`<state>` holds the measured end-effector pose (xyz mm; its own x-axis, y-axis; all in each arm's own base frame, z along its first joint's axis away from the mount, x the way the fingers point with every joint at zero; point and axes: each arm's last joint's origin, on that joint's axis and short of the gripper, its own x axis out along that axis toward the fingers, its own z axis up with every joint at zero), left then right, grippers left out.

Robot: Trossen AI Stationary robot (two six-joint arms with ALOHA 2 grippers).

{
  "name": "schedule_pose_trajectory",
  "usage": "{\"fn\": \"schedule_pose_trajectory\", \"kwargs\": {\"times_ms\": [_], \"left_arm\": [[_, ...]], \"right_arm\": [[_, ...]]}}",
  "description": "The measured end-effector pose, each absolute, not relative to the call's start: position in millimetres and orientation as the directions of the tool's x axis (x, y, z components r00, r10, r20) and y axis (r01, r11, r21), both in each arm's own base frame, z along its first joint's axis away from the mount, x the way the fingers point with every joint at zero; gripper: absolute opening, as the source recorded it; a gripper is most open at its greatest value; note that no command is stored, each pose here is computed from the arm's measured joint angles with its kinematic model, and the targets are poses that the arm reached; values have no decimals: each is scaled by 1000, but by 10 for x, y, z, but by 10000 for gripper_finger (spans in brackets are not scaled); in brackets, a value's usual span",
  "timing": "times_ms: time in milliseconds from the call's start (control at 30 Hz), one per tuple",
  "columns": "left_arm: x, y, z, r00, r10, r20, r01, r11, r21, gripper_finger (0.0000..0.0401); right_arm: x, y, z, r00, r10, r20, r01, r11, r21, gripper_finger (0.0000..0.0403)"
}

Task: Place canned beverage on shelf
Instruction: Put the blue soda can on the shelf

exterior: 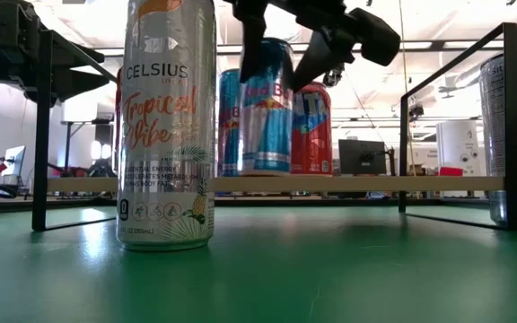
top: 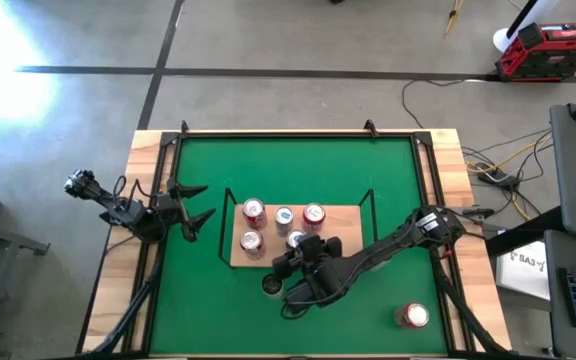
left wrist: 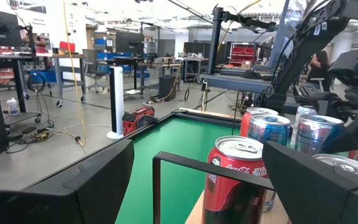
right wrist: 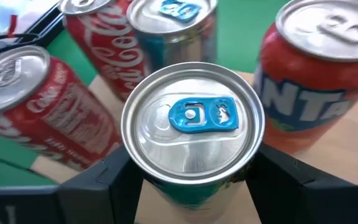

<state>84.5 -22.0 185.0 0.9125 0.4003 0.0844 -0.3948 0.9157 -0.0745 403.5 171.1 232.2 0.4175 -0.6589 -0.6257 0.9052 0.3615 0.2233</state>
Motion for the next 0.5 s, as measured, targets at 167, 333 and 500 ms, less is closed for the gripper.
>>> {"fn": "schedule_pose_trajectory", "kwargs": {"times_ms": [167,333,500], "left_arm": [[845,-220,1850,913,400,84,-394,916,-75,340],[845,-220,1850,912,400,84,-395,916,-75,340],[845,-220,1850,913,400,84,-394,916,-75,340]], "right_arm": [[4080,1727,2338,447,-639,-626,888,401,225,235],[4109,1709,2341,455,-634,-625,879,430,204,242],[4137,1663,2342,453,-633,-628,874,453,174,240]]}}
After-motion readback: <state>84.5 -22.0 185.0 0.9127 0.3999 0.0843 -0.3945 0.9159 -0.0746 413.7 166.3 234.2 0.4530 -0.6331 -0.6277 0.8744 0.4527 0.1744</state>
